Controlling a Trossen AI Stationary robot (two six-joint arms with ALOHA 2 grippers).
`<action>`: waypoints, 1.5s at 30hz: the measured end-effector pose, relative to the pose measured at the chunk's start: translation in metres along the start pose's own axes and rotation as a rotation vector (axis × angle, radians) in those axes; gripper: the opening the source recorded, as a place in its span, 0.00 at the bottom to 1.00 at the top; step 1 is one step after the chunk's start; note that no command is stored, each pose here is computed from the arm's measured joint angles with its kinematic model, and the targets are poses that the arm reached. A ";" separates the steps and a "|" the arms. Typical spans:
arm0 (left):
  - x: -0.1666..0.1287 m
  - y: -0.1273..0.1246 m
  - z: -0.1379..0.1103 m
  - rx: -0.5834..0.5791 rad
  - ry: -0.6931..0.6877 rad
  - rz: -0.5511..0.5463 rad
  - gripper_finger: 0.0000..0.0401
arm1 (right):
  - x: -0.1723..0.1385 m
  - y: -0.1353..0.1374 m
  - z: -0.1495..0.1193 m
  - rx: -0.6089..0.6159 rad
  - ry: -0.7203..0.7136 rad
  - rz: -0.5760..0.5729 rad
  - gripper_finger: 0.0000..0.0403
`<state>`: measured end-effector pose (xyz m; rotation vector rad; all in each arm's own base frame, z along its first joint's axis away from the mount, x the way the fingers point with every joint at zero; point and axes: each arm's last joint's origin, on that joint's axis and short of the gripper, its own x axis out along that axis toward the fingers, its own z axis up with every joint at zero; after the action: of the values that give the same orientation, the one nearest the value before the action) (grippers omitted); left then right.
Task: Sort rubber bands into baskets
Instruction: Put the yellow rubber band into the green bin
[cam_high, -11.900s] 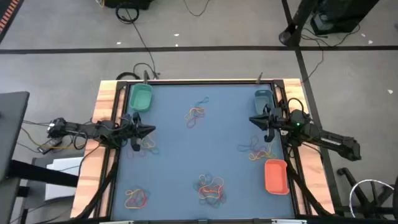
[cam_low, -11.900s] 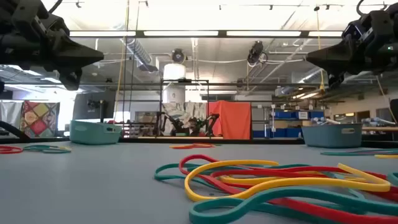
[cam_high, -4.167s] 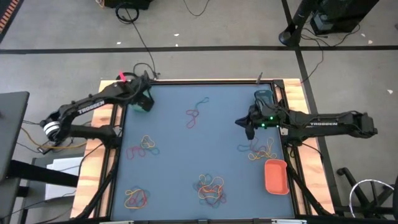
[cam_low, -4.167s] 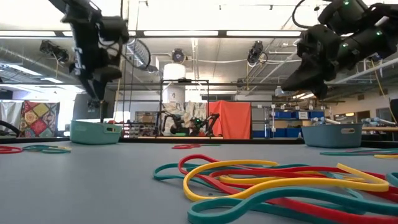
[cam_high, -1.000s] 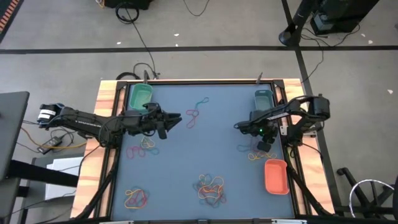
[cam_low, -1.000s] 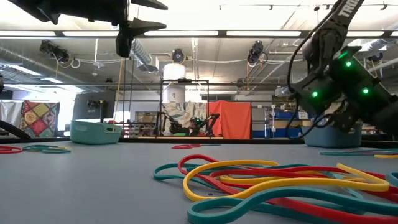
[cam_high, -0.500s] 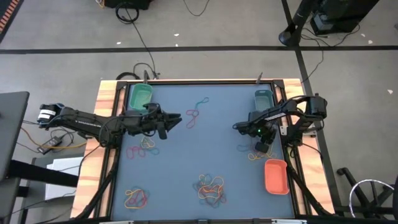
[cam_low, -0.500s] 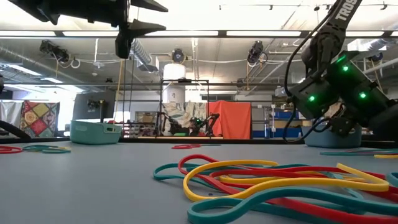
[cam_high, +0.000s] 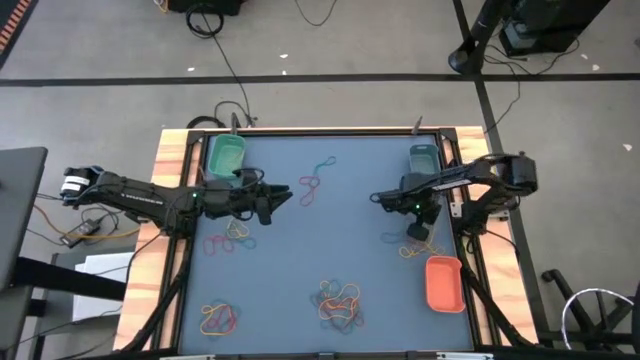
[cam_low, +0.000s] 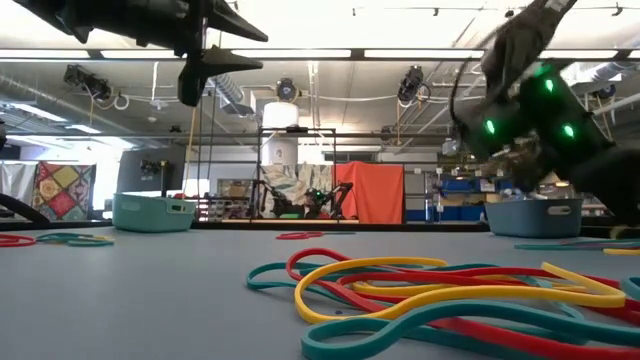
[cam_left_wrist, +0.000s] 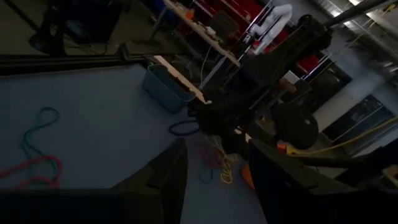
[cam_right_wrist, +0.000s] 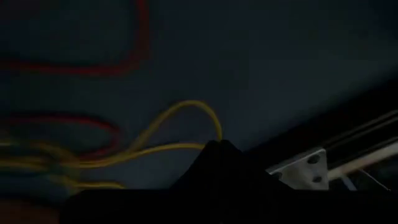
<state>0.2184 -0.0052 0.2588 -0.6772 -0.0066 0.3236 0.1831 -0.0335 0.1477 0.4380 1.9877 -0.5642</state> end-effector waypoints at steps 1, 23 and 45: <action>0.000 0.000 0.000 0.002 0.000 -0.003 0.43 | -0.008 -0.001 -0.002 0.013 -0.034 0.016 0.01; 0.026 -0.003 -0.015 0.027 -0.015 -0.096 0.43 | -0.206 0.020 -0.032 0.073 -0.865 0.393 0.01; 0.067 -0.035 -0.002 0.458 0.054 -0.188 0.60 | -0.268 0.076 -0.006 -0.119 -1.062 0.466 0.01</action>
<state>0.2920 -0.0121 0.2724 -0.2281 0.0534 0.1177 0.3394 0.0151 0.3728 0.3889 0.8546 -0.2707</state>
